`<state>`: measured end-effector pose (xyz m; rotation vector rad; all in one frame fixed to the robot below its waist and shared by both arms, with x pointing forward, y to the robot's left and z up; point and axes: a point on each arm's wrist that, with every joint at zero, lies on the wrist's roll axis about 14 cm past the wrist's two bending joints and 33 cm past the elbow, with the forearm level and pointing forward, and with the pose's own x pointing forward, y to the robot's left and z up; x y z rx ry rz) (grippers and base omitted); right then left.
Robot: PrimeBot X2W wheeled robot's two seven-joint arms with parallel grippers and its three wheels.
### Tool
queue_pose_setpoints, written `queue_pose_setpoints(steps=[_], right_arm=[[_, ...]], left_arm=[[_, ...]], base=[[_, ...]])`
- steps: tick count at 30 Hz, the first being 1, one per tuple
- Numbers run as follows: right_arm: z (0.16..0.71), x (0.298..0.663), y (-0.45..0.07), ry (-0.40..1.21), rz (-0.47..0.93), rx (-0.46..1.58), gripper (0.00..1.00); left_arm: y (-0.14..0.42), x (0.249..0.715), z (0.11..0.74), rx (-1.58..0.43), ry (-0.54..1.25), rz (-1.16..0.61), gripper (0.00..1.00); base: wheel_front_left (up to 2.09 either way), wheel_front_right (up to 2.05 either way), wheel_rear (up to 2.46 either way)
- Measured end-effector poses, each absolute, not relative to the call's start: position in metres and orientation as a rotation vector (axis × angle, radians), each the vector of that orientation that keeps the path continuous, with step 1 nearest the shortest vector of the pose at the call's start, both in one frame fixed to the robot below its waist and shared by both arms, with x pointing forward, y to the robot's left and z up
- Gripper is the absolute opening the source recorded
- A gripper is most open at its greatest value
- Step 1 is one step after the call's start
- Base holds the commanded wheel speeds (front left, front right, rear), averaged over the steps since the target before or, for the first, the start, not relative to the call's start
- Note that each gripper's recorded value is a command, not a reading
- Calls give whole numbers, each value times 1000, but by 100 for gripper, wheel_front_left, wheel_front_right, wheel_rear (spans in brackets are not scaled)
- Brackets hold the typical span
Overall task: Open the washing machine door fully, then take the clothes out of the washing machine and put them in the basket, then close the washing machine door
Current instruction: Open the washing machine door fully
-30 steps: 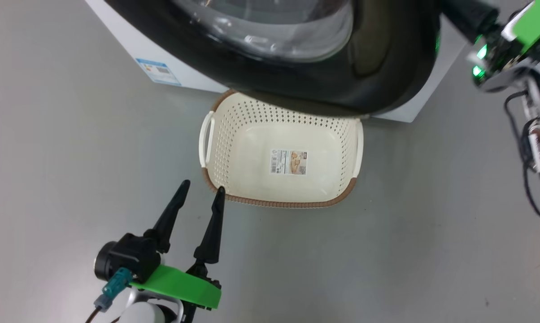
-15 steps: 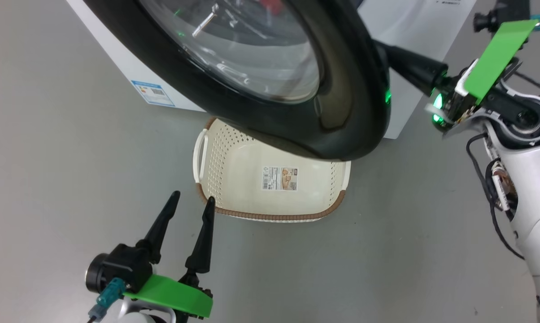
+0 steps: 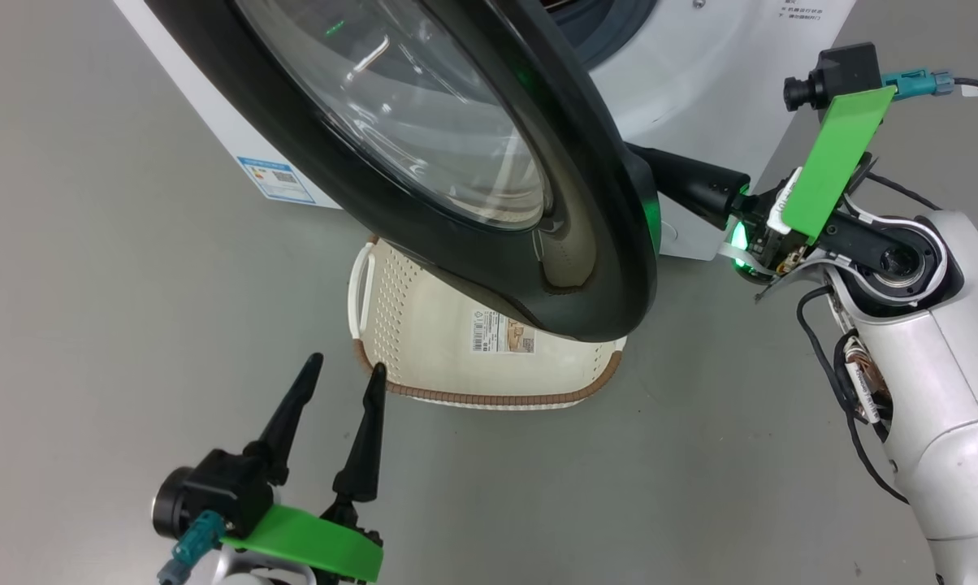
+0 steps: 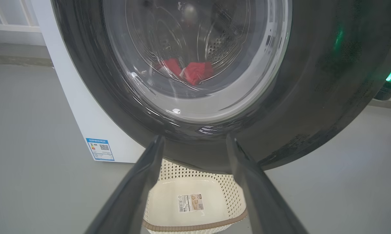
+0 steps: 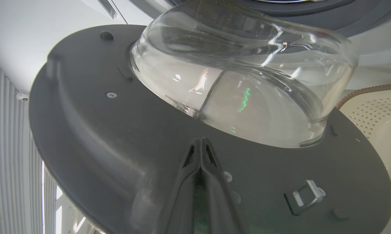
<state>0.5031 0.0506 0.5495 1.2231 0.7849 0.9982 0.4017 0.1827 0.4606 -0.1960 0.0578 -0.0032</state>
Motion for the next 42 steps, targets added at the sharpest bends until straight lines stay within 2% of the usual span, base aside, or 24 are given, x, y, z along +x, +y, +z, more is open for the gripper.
queue_pose_setpoints(steps=[4,6,9,10,11,21,42], right_arm=[[547,504,49,776,980,1224,13],[546,504,48,770,970,1219,23],[549,508,43,738,943,1233,45],[549,509,40,728,929,1241,67],[546,509,37,722,911,1252,100],[517,502,3,696,739,1315,100],[443,446,-59,707,404,1318,100]], left_arm=[[183,401,461,-197,58,-3,100],[183,401,462,-197,54,-3,100],[183,401,464,-197,47,-2,100],[183,401,465,-194,45,-3,100],[183,401,466,-191,43,-4,100],[183,397,465,-194,45,-4,100],[179,394,465,-201,41,-25,100]], base=[[0,0,0],[0,0,0],[0,0,0],[0,0,0],[0,0,0],[0,0,0],[0,0,0]])
